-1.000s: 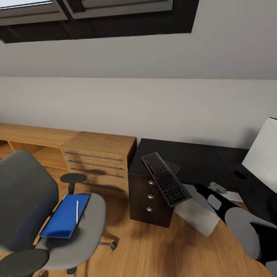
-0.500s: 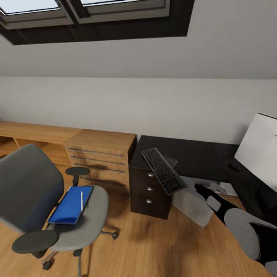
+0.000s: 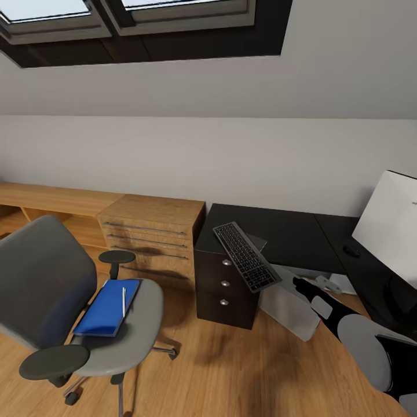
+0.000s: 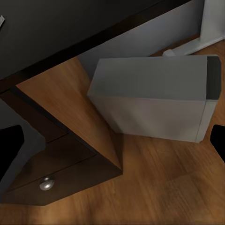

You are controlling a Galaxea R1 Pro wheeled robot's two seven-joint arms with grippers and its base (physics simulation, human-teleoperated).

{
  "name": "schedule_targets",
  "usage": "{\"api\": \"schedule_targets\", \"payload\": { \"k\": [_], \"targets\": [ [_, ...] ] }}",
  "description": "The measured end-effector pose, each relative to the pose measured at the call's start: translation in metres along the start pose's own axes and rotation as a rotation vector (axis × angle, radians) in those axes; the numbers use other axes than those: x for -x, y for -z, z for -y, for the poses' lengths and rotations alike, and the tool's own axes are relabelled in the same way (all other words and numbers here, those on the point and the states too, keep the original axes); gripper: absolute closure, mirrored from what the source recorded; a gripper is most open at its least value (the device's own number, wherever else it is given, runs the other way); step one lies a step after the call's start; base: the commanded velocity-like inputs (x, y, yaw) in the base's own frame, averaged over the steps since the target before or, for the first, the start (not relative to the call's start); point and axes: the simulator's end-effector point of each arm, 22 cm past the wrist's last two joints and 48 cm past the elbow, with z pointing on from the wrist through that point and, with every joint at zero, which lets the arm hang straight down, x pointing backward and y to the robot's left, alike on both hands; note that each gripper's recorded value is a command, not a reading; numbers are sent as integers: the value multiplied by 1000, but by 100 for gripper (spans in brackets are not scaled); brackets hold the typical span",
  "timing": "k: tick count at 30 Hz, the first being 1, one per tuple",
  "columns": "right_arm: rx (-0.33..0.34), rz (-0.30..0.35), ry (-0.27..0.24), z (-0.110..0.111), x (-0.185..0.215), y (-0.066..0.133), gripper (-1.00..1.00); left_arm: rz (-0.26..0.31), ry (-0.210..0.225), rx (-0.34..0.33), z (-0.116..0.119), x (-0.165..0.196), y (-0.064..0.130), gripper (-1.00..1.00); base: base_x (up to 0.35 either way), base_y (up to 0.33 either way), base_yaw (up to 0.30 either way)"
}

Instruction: In the bedroom, organize the workspace by keeping the computer under the desk, ensuring the monitor is on the desk, placing the keyboard on the desk next to the monitor, placing the mouse on the desk next to the keyboard, moving the folder from the swivel chair onto the desk next to the mouse, stacking the notebook on top of the folder with the pen on top of the notebook, and positioning the swivel chair next to the desk.

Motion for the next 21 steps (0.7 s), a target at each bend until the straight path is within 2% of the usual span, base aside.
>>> {"api": "schedule_targets", "payload": {
  "k": [12,17,21],
  "targets": [
    [5,-10,0,5,-6,1,-100,-1,-1,0,0,0,0,-100,0,0,0],
    [81,-24,8,2,-15,3,-100,-1,-1,0,0,-1,0,-100,0,0,0],
    [178,-31,8,-9,-16,6,-100,-1,-1,0,0,-1,0,-100,0,0,0]
  ]
}}
